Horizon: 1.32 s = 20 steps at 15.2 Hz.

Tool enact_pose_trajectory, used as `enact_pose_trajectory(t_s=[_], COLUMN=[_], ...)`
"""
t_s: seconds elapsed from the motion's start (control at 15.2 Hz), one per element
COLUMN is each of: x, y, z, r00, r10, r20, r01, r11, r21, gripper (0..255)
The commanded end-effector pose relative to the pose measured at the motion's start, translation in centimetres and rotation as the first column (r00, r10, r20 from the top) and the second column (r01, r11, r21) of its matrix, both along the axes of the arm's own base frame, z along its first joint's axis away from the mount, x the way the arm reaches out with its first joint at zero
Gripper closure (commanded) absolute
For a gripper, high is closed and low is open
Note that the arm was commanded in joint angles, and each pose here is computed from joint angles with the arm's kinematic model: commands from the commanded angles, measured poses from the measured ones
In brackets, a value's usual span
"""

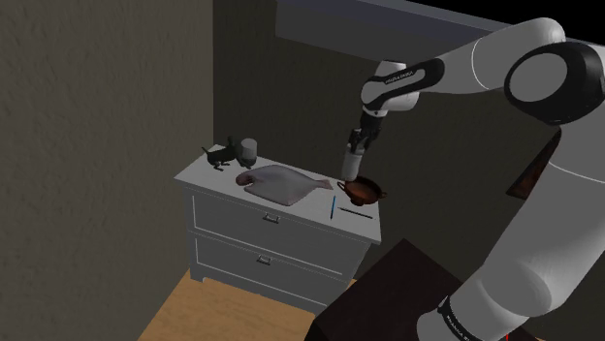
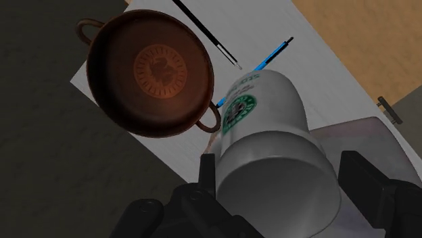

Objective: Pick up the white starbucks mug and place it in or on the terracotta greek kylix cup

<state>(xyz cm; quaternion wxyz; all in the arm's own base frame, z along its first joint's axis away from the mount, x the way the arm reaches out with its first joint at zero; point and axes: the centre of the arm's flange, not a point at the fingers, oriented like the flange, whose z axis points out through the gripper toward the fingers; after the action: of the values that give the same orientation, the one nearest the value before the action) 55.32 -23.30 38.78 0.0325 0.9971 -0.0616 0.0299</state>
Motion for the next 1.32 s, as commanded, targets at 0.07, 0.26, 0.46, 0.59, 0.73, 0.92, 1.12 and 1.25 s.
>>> enact_pose_trajectory(t_s=[0.07,0.26,0.46,0.59,0.73,0.92,1.12,1.25], x=[-0.9,-2.2,-3.4,-4.4,-4.4,-4.4,-4.4,-4.4], y=[-3.8,-7.3,-10.8,-13.4,-13.4,-13.4,-13.4,-13.4], z=[1.6,3.0,4.4,5.4,4.4,2.8,1.2,0.1], r00=[1.000,1.000,1.000,1.000,1.000,1.000,1.000,1.000], r10=[0.001,0.001,0.001,0.001,0.001,0.001,0.001,0.001], r20=[0.000,0.000,0.000,0.000,0.000,0.000,0.000,0.000], r01=[-0.001,-0.001,-0.001,-0.001,-0.001,-0.001,-0.001,-0.001], r11=[1.000,1.000,1.000,1.000,1.000,1.000,1.000,1.000], r21=[0.000,0.000,0.000,0.000,0.000,0.000,0.000,0.000], gripper=[255,255,255,255,255,255,255,255])
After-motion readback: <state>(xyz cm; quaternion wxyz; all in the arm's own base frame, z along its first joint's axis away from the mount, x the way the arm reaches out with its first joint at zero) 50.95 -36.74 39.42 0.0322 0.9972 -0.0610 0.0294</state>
